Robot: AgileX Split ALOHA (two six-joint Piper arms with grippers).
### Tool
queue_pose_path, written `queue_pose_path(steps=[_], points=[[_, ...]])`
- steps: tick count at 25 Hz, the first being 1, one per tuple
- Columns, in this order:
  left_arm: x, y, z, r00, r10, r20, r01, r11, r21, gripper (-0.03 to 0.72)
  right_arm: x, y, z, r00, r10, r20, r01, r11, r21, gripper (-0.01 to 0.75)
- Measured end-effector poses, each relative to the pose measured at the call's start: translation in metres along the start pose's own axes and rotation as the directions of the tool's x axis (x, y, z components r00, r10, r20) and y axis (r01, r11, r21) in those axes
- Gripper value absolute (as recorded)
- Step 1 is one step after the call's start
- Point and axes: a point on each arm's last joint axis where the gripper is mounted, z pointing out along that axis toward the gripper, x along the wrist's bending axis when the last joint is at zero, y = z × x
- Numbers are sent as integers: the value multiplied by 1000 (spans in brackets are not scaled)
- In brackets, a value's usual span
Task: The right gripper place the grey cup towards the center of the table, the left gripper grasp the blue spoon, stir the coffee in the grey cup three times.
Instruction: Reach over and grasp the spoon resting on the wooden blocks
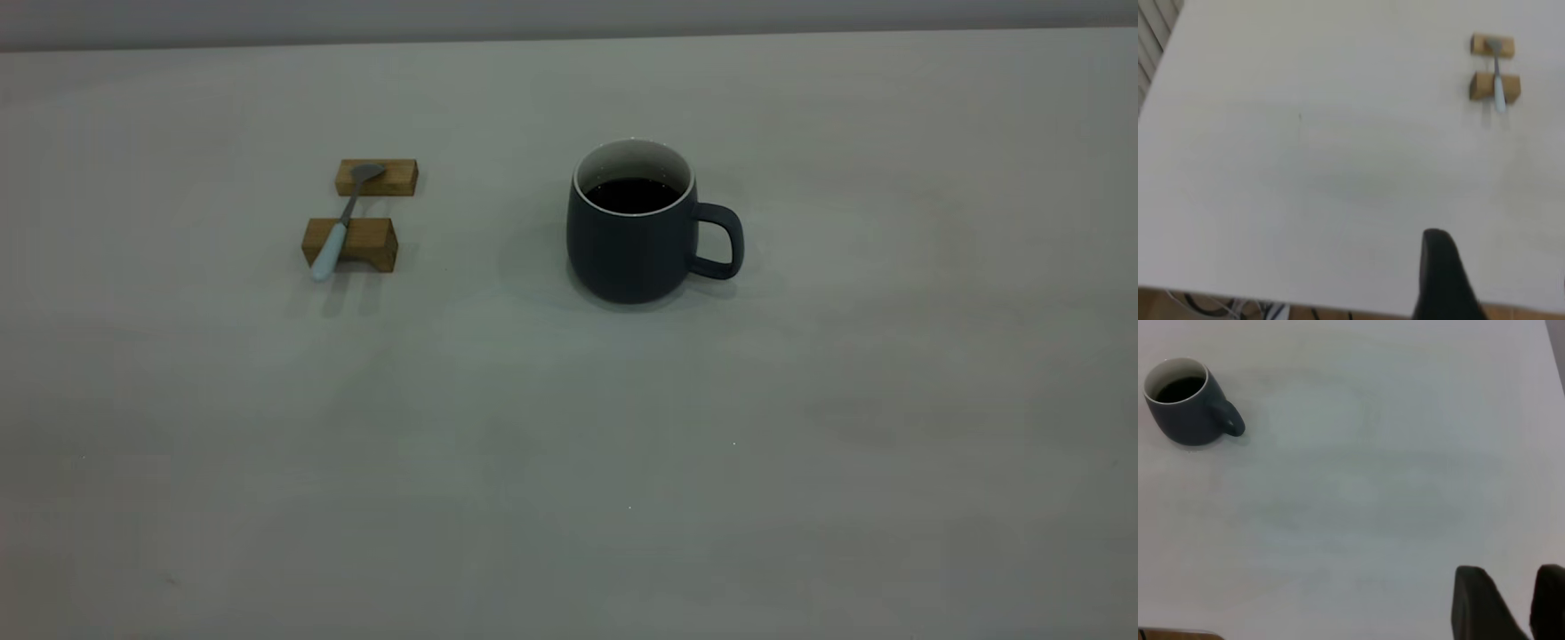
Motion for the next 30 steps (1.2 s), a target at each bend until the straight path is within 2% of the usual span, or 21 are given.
queue_pose_path(steps=[1, 6, 11, 14, 19, 25, 30], points=[[-1, 10, 1, 1000, 4, -4, -4, 1000, 3, 543, 0, 0, 0, 1000, 0, 0, 0, 1000, 0, 222], [-11, 69, 45, 999, 53, -9, -50, 980, 191, 654, 0, 0, 0, 1000, 0, 0, 0, 1000, 0, 222], [-32, 113, 121, 996, 27, 90, -53, 950, 308, 667, 0, 0, 0, 1000, 0, 0, 0, 1000, 0, 222], [-43, 125, 171, 988, 14, 151, -71, 922, 382, 667, 0, 0, 0, 1000, 0, 0, 0, 1000, 0, 224], [-73, 121, 253, 970, 11, 244, -138, 851, 507, 667, 0, 0, 0, 1000, 0, 0, 0, 1000, 0, 229], [-108, 100, 333, 962, 32, 270, -198, 765, 613, 667, 0, 0, 0, 1000, 0, 0, 0, 1000, 0, 232], [-131, 75, 381, 961, 46, 274, -220, 726, 652, 666, 0, 0, 0, 1000, 0, 0, 0, 1000, 0, 236]])
